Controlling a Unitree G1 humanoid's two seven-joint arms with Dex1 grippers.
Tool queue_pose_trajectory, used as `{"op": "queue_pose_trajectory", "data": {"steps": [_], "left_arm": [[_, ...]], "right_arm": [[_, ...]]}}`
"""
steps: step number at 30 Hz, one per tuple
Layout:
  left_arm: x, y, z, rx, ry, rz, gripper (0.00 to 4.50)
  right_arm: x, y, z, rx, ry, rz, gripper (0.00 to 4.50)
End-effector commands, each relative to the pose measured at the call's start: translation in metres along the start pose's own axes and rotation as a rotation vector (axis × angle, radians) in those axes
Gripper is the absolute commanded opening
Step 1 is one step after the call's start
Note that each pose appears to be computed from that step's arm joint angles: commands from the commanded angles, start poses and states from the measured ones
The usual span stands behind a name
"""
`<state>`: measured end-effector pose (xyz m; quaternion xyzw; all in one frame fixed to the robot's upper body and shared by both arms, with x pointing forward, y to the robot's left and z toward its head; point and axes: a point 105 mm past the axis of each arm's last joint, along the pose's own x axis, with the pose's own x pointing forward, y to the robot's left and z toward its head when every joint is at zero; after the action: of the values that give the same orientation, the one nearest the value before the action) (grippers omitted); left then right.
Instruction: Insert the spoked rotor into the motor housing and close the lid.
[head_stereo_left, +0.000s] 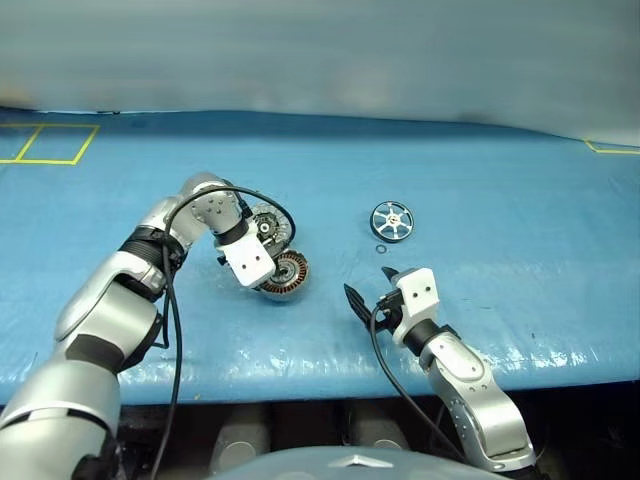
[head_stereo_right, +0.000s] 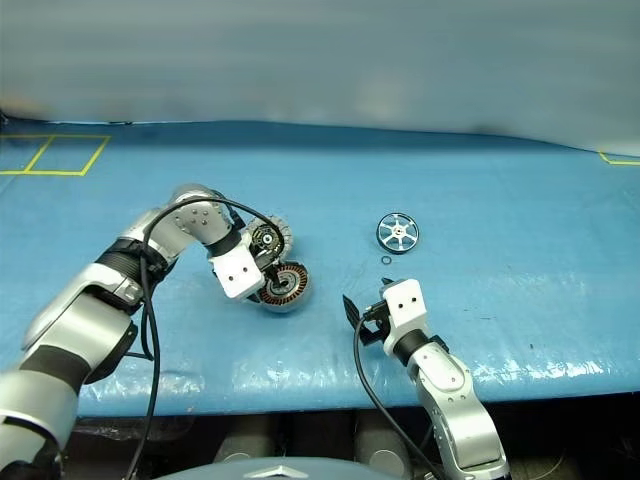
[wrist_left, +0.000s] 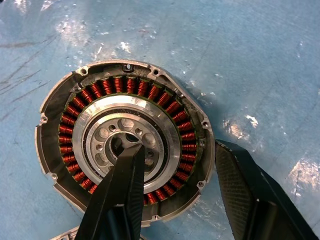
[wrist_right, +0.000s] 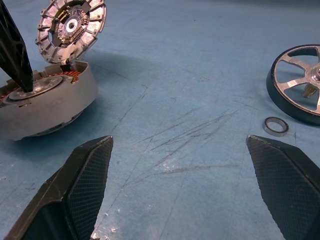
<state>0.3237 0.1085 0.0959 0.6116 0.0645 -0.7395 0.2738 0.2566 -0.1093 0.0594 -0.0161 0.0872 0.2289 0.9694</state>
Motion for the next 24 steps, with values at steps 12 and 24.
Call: {"op": "queue_pose_trajectory", "data": {"steps": [12,24], "left_arm": [[-0.004,0.013,0.002,0.298,0.18,-0.11,1.89],[-0.006,0.025,0.004,0.254,0.21,-0.093,2.56]], "right_arm": [[-0.004,0.001,0.01,0.012,-0.042,-0.013,4.5],[-0.003,0.001,0.01,0.016,-0.046,-0.023,4.5]]}}
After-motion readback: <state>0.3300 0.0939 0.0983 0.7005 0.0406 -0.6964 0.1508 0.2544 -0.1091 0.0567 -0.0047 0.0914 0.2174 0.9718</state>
